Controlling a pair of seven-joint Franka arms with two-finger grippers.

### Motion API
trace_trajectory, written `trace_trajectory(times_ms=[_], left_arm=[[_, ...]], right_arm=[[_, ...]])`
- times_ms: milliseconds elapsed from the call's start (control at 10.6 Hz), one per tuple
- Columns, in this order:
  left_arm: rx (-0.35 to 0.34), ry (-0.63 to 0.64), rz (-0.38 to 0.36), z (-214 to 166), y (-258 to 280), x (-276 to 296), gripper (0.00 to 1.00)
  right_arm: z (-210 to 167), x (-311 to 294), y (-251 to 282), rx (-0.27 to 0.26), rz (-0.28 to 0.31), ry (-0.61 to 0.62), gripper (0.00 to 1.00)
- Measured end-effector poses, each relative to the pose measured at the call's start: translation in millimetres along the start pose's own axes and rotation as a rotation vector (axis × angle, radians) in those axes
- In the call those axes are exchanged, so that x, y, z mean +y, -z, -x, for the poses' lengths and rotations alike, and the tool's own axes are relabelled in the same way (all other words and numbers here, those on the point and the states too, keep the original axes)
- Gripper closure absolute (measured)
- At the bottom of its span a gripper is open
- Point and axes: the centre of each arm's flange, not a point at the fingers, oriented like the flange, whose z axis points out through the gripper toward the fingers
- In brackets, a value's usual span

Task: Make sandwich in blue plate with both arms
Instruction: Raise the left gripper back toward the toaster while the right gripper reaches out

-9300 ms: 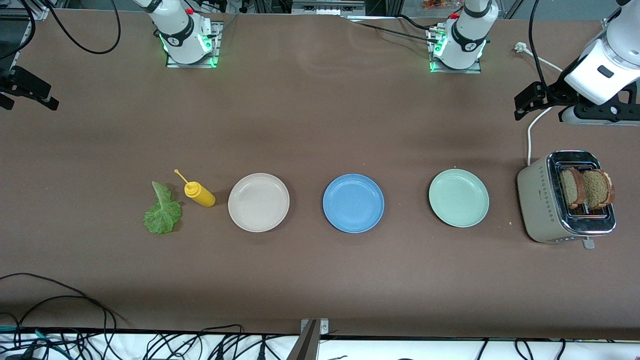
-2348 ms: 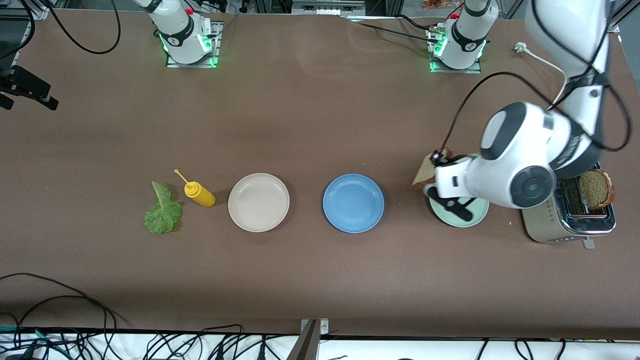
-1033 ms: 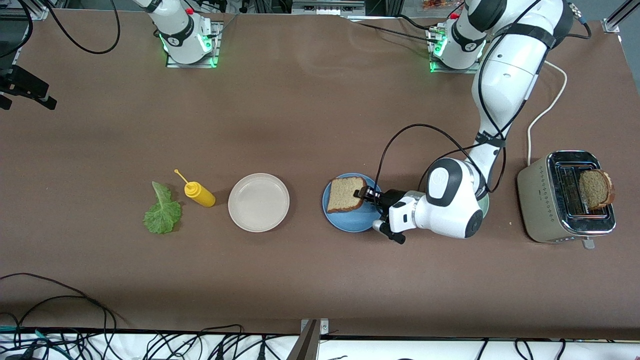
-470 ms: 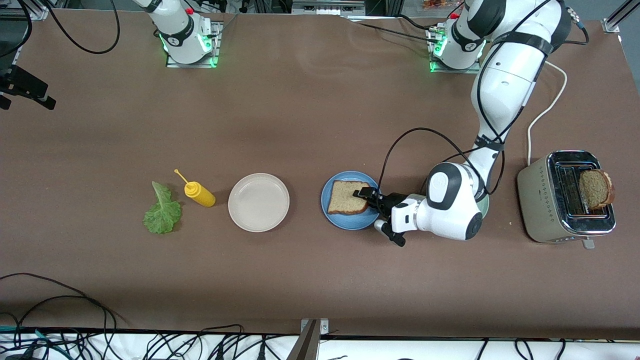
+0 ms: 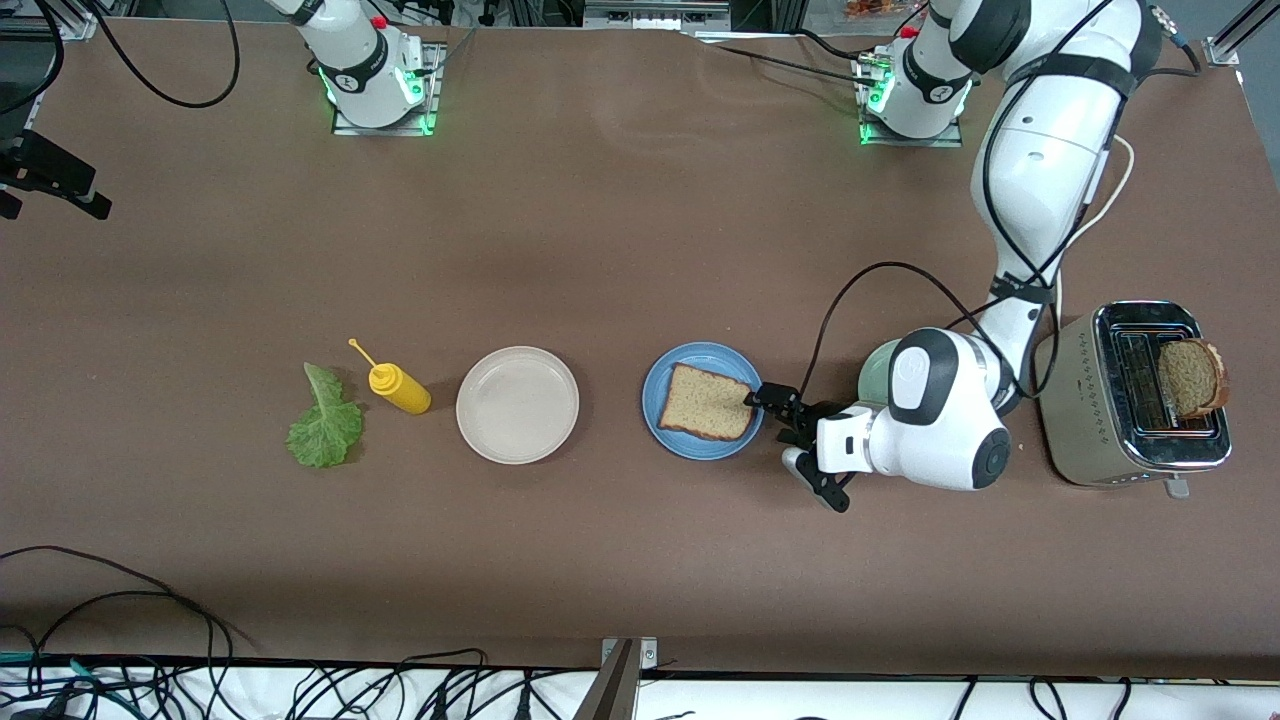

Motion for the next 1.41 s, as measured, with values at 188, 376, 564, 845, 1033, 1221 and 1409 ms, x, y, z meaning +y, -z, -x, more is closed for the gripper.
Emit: trace_trajectory(times_ms=[188, 376, 564, 845, 1033, 1221, 1409], left_arm=[[-0.036, -0.051, -0.081, 0, 28, 12, 0.00], [-0.078, -0.089, -0.167, 8, 76, 24, 0.00], [-0.108, -0.102, -0.237, 24, 137, 38, 0.00], [-0.167, -0.108, -0.343, 44, 192, 62, 0.00], [-0.197, -0.074, -0.431, 56, 227, 94, 0.00], [-0.216, -0.030, -0.506, 72, 261, 132, 0.00], [-0.230, 0.016, -0.542, 88, 285, 158, 0.00]], right_arm=[[0, 0, 0, 0.000, 0.000, 0.000, 0.00], [0, 0, 0, 0.000, 0.000, 0.000, 0.00], [0, 4, 0, 0.000, 0.000, -0.007, 0.00], [0, 5, 0, 0.000, 0.000, -0.008, 0.00], [0, 2, 0, -0.001, 0.000, -0.003, 0.00], [-1, -8, -5, -0.017, -0.001, 0.016, 0.00], [-7, -26, -18, -0.047, 0.000, 0.047, 0.00]])
